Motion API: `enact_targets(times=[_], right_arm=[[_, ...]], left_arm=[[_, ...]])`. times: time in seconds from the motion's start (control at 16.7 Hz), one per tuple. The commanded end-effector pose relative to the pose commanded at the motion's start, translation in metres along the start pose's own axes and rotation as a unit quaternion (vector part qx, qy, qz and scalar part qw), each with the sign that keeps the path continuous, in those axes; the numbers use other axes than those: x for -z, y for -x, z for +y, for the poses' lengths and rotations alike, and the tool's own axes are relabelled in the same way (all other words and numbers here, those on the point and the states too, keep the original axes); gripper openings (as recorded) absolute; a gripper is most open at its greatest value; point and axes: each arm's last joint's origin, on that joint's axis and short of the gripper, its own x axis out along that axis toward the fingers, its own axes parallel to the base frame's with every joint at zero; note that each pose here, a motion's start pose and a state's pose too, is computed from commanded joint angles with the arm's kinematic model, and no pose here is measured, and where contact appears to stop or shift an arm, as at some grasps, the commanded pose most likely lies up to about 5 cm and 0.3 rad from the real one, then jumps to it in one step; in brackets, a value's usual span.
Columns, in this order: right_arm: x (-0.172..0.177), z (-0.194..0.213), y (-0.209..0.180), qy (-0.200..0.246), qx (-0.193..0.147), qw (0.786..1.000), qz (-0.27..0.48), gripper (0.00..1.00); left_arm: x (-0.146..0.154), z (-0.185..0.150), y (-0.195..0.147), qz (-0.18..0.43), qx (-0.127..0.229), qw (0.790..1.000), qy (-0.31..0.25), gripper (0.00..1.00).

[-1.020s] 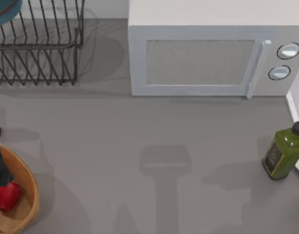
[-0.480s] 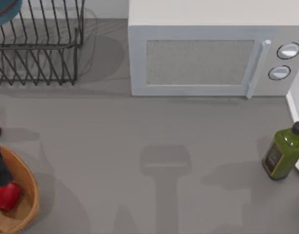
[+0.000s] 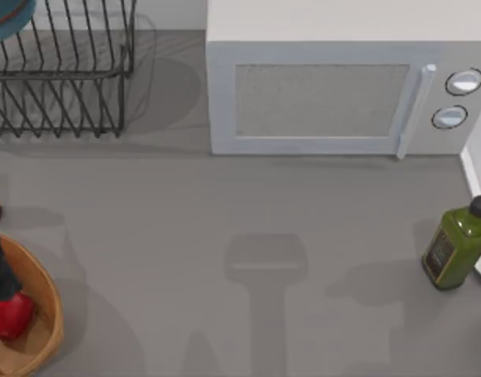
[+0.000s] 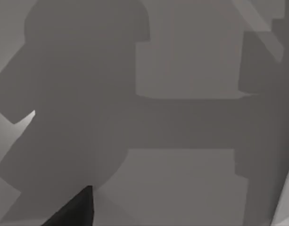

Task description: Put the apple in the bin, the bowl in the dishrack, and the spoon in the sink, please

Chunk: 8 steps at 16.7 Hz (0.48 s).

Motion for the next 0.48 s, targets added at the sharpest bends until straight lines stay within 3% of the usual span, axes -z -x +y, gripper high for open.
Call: enact_targets(times=[0.24,0.3,0.48], right_arm=[[0.000,0.000,0.000,0.000,0.000,1.000,0.000,0.00],[0.009,0.007,0.020,-0.005,-0.023,0.999,0.024,0.00],[0.005,0.003,0.030,-0.001,-0.018,1.000,0.020,0.00]], left_arm=[[0.000,0.000,0.000,0.000,0.000,1.000,0.000,1.00],[0.000,0.000,0.000,0.000,0.000,1.000,0.000,1.00],[0.000,0.000,0.000,0.000,0.000,1.000,0.000,1.00]])
